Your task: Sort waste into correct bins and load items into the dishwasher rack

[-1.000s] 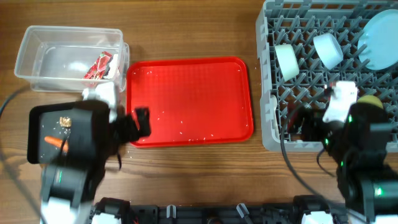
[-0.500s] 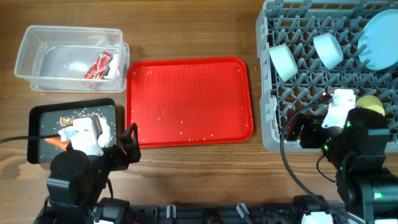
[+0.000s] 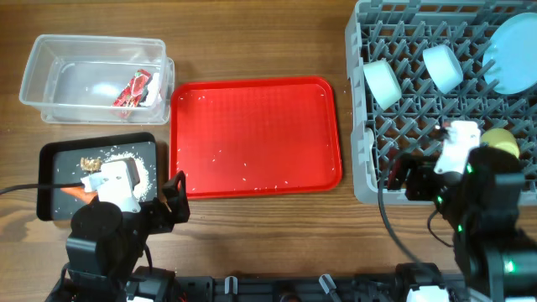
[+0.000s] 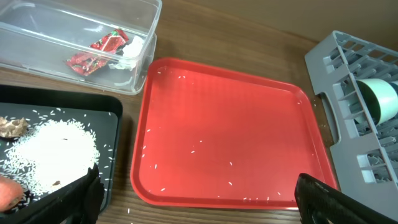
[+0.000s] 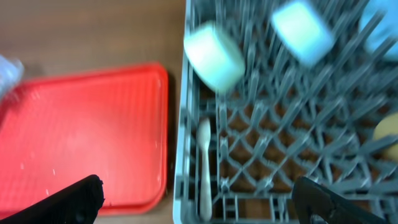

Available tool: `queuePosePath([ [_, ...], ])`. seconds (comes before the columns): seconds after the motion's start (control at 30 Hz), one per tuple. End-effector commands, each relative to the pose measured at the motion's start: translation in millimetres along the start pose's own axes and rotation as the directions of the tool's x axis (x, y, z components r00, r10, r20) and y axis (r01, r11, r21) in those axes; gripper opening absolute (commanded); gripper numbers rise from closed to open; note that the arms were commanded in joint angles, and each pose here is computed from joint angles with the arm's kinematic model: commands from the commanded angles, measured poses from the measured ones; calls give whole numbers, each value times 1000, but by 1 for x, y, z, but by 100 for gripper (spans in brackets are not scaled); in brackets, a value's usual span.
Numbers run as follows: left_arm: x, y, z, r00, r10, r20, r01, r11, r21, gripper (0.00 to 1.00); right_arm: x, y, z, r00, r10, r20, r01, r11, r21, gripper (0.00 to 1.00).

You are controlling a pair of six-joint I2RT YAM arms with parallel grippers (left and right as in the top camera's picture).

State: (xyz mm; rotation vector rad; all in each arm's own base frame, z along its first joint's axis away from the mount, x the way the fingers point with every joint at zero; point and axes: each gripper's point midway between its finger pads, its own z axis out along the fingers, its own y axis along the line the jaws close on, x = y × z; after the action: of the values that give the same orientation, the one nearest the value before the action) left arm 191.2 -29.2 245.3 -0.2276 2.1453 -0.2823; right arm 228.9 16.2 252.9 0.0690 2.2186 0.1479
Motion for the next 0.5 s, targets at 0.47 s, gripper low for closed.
queuePosePath([
  [0.47,2,3,2,1000,13,1,-13,1000,-14,100,-11,-5,-20,735,-53,676,76,997,-4,100],
])
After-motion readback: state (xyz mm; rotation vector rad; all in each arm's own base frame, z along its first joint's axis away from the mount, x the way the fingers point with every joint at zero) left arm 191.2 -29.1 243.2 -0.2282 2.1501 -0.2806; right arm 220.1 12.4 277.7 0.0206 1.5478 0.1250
